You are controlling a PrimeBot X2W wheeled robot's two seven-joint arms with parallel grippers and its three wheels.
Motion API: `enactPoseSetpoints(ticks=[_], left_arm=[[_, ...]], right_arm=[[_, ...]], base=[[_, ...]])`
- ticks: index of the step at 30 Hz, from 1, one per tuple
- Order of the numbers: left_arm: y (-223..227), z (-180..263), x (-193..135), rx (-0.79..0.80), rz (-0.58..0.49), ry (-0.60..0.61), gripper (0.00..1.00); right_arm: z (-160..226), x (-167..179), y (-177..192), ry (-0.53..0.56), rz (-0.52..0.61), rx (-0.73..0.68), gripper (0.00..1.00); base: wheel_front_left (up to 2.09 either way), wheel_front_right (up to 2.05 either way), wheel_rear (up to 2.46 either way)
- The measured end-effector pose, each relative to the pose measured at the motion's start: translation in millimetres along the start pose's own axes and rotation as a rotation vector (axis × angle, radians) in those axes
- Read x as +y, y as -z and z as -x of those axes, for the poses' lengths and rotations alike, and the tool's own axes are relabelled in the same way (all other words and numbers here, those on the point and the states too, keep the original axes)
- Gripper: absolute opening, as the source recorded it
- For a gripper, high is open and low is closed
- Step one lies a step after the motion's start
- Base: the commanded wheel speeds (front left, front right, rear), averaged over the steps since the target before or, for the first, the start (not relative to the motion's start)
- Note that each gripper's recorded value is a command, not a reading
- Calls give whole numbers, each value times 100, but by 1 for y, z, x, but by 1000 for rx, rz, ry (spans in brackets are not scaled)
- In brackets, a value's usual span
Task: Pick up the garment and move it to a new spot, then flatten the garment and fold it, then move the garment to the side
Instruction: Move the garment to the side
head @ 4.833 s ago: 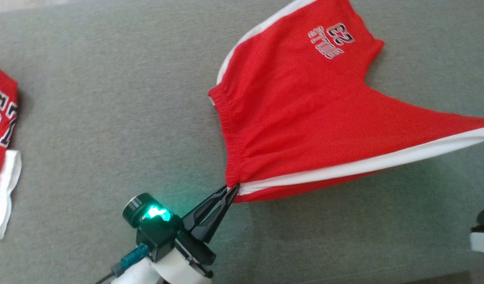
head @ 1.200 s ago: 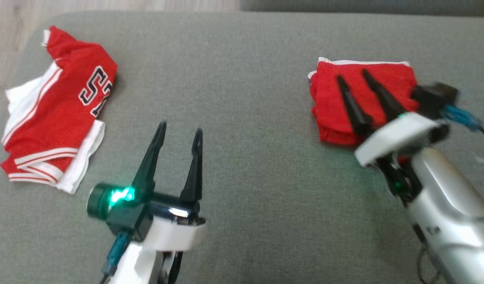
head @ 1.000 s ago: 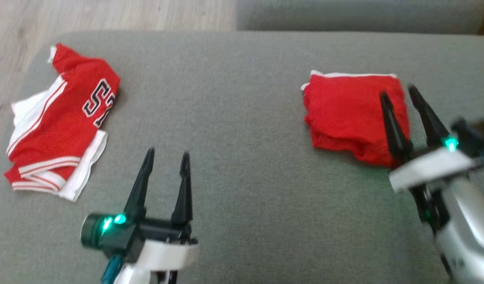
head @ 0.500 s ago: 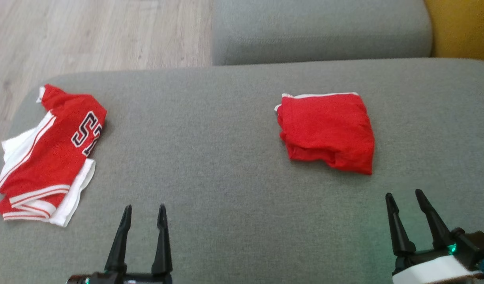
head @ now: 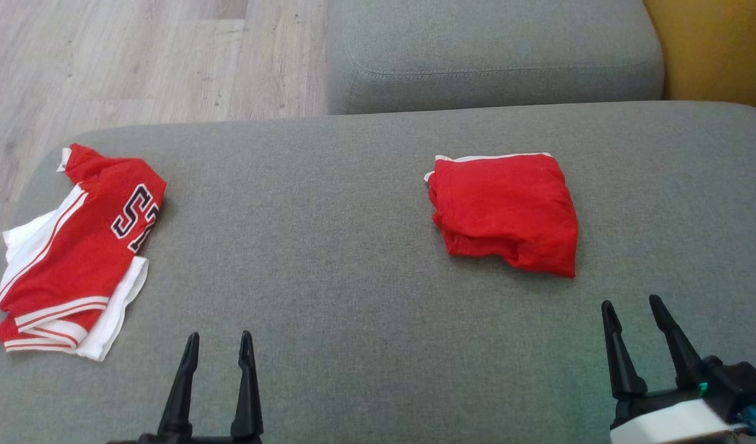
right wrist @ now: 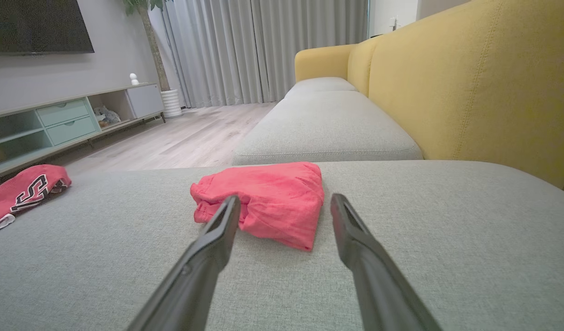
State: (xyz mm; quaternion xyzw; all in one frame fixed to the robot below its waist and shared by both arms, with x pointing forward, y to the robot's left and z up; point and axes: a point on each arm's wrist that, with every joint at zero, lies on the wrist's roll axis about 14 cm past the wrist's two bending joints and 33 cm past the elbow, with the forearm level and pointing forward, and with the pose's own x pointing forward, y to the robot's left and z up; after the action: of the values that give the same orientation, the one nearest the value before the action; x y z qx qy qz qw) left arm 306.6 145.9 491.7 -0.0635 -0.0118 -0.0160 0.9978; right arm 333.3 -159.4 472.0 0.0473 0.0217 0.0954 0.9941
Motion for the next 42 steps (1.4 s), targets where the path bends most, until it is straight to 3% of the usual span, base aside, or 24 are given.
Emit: enactPoseSetpoints(ticks=[18, 25, 35, 42], left_arm=[[8, 3, 1, 25, -2, 2, 100], [17, -2, 4, 61, 4, -14, 100], [21, -52, -5, 64, 41, 22, 100], [31, -70, -6, 82, 23, 28, 100]], right_arm=[[0, 1, 2, -2, 10, 7, 100], [-4, -7, 26, 17, 15, 88, 100], [-97, -36, 33, 61, 13, 131, 100], [-144, -41, 61, 61, -35, 316, 100]], base=[[0, 0, 0], [0, 0, 0], [0, 0, 0], [0, 0, 0]])
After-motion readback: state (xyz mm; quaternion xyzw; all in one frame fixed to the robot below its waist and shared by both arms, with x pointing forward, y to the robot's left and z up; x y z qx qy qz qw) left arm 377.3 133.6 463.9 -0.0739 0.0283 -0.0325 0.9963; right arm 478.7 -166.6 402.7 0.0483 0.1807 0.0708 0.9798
